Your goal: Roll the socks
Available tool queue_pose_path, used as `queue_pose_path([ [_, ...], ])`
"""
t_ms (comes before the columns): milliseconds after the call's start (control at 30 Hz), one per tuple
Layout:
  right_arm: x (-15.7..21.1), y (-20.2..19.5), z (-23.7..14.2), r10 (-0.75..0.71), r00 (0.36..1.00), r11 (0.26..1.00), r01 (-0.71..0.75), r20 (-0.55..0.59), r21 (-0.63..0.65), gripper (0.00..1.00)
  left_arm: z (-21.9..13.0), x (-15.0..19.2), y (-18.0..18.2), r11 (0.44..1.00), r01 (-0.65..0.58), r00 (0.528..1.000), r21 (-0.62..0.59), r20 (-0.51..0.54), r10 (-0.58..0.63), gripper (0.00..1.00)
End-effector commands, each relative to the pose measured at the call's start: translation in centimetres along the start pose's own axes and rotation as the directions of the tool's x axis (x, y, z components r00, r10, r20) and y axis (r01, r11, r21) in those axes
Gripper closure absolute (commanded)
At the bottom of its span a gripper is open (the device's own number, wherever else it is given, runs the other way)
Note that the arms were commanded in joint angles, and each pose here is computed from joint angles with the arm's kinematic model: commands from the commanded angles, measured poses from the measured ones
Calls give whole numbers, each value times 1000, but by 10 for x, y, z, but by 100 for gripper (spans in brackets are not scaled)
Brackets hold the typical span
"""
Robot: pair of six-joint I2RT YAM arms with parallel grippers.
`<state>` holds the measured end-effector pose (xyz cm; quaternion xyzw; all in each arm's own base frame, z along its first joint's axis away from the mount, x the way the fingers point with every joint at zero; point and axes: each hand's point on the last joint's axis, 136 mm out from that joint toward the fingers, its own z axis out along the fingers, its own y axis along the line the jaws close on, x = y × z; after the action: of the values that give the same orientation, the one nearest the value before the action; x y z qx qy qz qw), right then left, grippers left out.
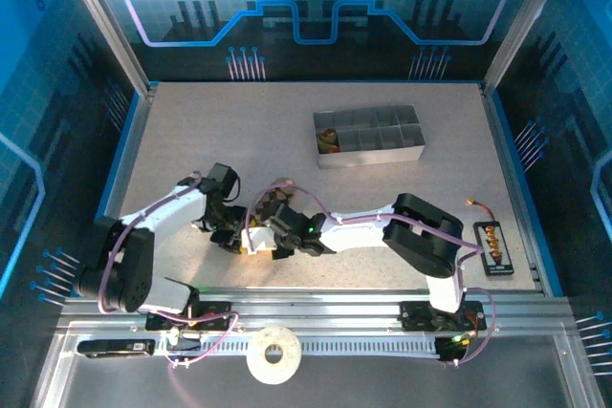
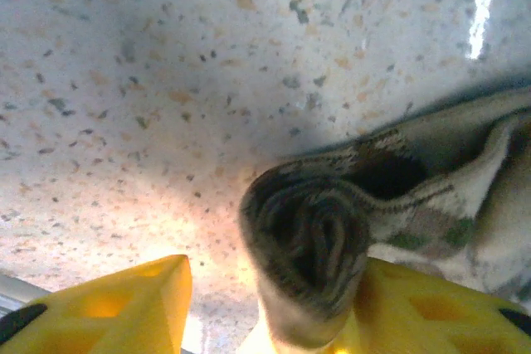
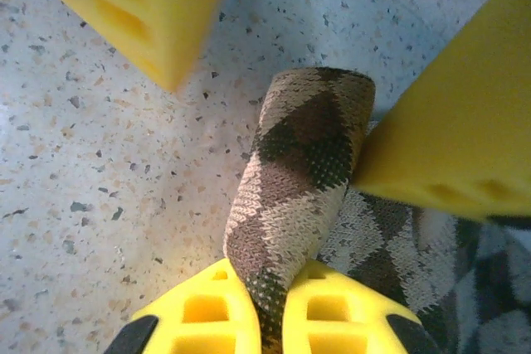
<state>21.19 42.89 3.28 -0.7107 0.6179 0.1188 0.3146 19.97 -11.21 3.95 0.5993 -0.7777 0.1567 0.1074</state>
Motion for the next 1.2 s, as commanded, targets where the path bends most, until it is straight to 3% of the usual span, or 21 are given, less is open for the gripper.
queue_pose_path([
  [0,32,38,9,163,981,957,-184,-110,-223,100,-7,-5,8,999,41,999,30,16,-42,22],
  [100,38,42,12,225,964,927,-257,-143,-273,100,-14,-9,1,994,31,999,106,32,-35,17],
  [267,39,37,13,357,920,855,-392,-163,-339,100,-17,-5,-13,976,-15,1000,216,17,12,23],
  [400,38,31,12,478,855,743,-517,-203,-425,100,-11,-1,-23,956,-58,998,288,-3,62,30],
  [633,37,19,12,645,707,514,-682,-289,-521,100,7,3,-33,947,-123,992,295,4,128,32],
  [833,43,12,16,703,615,397,-756,-357,-520,100,24,5,-33,957,-155,988,245,11,157,35],
  [1033,42,7,17,719,592,367,-768,-364,-525,100,37,-2,-11,981,-140,990,134,35,136,59],
  [1100,39,3,14,717,607,388,-757,-344,-526,99,41,-6,-1,989,-122,992,82,44,119,74],
  [1167,33,-3,9,708,646,453,-725,-284,-519,91,43,-8,12,996,-88,995,23,42,87,88],
])
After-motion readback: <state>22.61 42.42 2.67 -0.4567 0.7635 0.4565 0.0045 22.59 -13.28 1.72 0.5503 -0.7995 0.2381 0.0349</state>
